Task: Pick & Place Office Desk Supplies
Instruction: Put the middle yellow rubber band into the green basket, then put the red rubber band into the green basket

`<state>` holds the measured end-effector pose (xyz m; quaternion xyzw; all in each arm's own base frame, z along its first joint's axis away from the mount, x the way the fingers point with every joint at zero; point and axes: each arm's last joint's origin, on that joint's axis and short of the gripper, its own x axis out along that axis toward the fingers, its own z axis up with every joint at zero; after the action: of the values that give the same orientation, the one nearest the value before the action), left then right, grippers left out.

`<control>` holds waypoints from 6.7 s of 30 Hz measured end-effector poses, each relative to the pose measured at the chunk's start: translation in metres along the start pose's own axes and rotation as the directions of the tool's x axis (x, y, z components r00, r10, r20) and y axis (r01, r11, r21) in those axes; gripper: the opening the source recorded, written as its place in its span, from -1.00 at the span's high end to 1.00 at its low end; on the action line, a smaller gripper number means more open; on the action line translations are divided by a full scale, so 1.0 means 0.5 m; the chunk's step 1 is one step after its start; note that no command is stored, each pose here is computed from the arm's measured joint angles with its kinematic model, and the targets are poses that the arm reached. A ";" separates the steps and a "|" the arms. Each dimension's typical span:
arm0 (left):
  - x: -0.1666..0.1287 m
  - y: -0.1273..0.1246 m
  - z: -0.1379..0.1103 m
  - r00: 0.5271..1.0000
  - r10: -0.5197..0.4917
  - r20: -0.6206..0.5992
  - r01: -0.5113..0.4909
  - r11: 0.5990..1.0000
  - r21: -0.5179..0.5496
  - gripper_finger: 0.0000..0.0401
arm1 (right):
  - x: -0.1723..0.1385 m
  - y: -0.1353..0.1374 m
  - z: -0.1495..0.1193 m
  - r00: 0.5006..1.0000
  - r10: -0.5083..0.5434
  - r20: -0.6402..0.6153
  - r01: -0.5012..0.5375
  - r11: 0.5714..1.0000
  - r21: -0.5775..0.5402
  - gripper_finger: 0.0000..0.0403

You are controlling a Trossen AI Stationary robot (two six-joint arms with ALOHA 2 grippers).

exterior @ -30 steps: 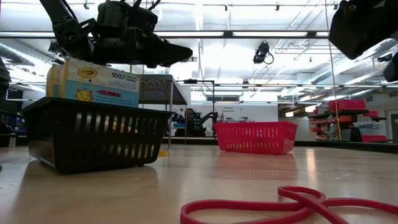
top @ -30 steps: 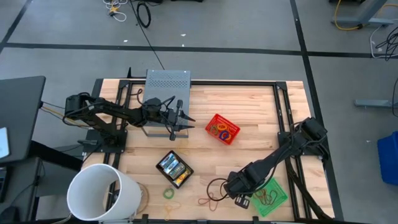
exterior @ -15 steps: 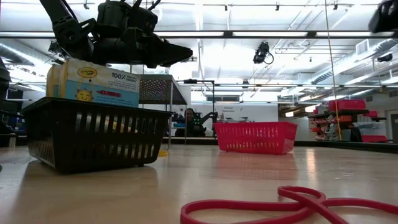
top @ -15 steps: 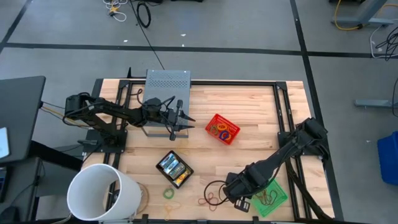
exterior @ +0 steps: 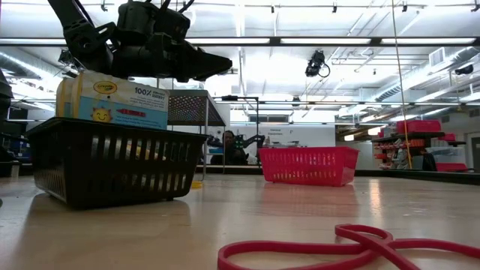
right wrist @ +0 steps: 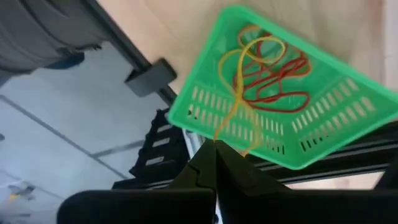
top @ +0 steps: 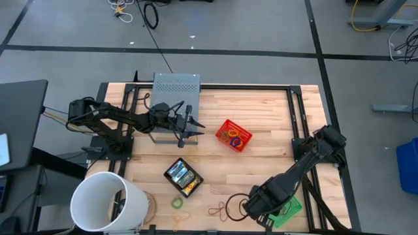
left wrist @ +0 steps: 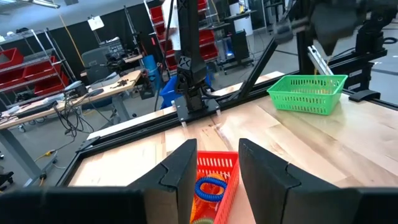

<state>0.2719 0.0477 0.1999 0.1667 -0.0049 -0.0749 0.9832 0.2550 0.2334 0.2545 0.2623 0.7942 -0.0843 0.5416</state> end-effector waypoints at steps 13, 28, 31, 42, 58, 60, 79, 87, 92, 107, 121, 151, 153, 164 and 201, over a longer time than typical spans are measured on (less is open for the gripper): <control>0.000 -0.001 0.000 1.000 -0.008 -0.001 0.008 1.000 0.009 0.37 | 0.086 -0.033 0.024 0.998 -0.052 -0.021 0.052 0.999 0.011 0.84; 0.000 -0.001 -0.001 1.000 -0.017 0.000 0.017 1.000 0.007 0.37 | 0.063 -0.032 0.083 0.986 0.015 0.167 0.006 0.993 -0.120 -0.10; 0.000 -0.002 0.000 0.999 -0.037 0.007 0.036 0.999 0.007 0.37 | 0.050 -0.023 0.115 0.947 0.078 0.312 -0.012 0.978 -0.208 -0.13; 0.000 -0.006 0.001 0.994 -0.102 0.030 0.102 0.995 0.013 0.37 | 0.081 -0.021 0.226 0.872 0.056 0.486 0.227 0.834 -0.502 -0.10; -0.002 -0.018 0.000 0.957 -0.281 0.072 0.281 0.960 0.014 0.37 | 0.098 -0.010 0.312 0.799 0.172 0.576 0.392 0.577 -0.717 -0.10; -0.002 -0.019 -0.001 0.956 -0.285 0.069 0.285 0.958 0.011 0.37 | 0.105 0.000 0.316 0.787 0.202 0.583 0.407 0.541 -0.736 -0.10; -0.003 -0.021 -0.006 0.954 -0.296 0.045 0.296 0.955 -0.002 0.37 | 0.158 0.061 0.286 0.789 0.368 0.492 0.297 0.473 -0.829 -0.10; -0.003 -0.021 -0.006 0.954 -0.296 0.045 0.297 0.955 -0.003 0.37 | 0.186 0.057 0.298 0.804 0.313 0.506 0.350 0.438 -0.828 -0.04; -0.003 -0.021 -0.007 0.954 -0.297 0.043 0.298 0.955 -0.007 0.37 | 0.187 0.056 0.301 0.795 0.298 0.529 0.379 0.436 -0.816 0.40; -0.003 -0.023 -0.010 0.949 -0.314 0.032 0.315 0.949 -0.012 0.37 | 0.142 0.045 0.255 0.789 0.215 0.575 0.336 0.633 -0.698 0.99; -0.003 -0.024 -0.010 0.945 -0.324 0.037 0.324 0.946 0.009 0.37 | -0.049 0.062 0.108 0.866 -0.055 0.496 0.324 0.818 -0.476 1.00; -0.003 -0.024 -0.010 0.946 -0.322 0.037 0.321 0.947 0.014 0.37 | 0.113 0.008 0.052 0.985 -0.156 -0.075 0.146 0.981 -0.128 0.86; -0.003 -0.024 -0.010 0.947 -0.318 0.036 0.318 0.948 0.014 0.37 | 0.111 0.005 0.056 0.984 -0.163 -0.066 0.154 0.981 -0.121 0.74; -0.003 -0.024 -0.012 0.947 -0.321 0.026 0.321 0.947 0.001 0.37 | 0.105 -0.001 0.067 0.984 -0.167 -0.060 0.164 0.984 -0.064 -0.03; -0.004 -0.024 -0.012 0.947 -0.321 0.024 0.321 0.947 0.011 0.37 | 0.093 -0.030 0.003 0.913 -0.282 -0.293 0.370 0.877 0.307 -0.16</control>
<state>0.2685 0.0386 0.1901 0.1676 0.0094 -0.2360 0.9571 0.2357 0.2350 0.2095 0.2257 0.8580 -0.2849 0.3629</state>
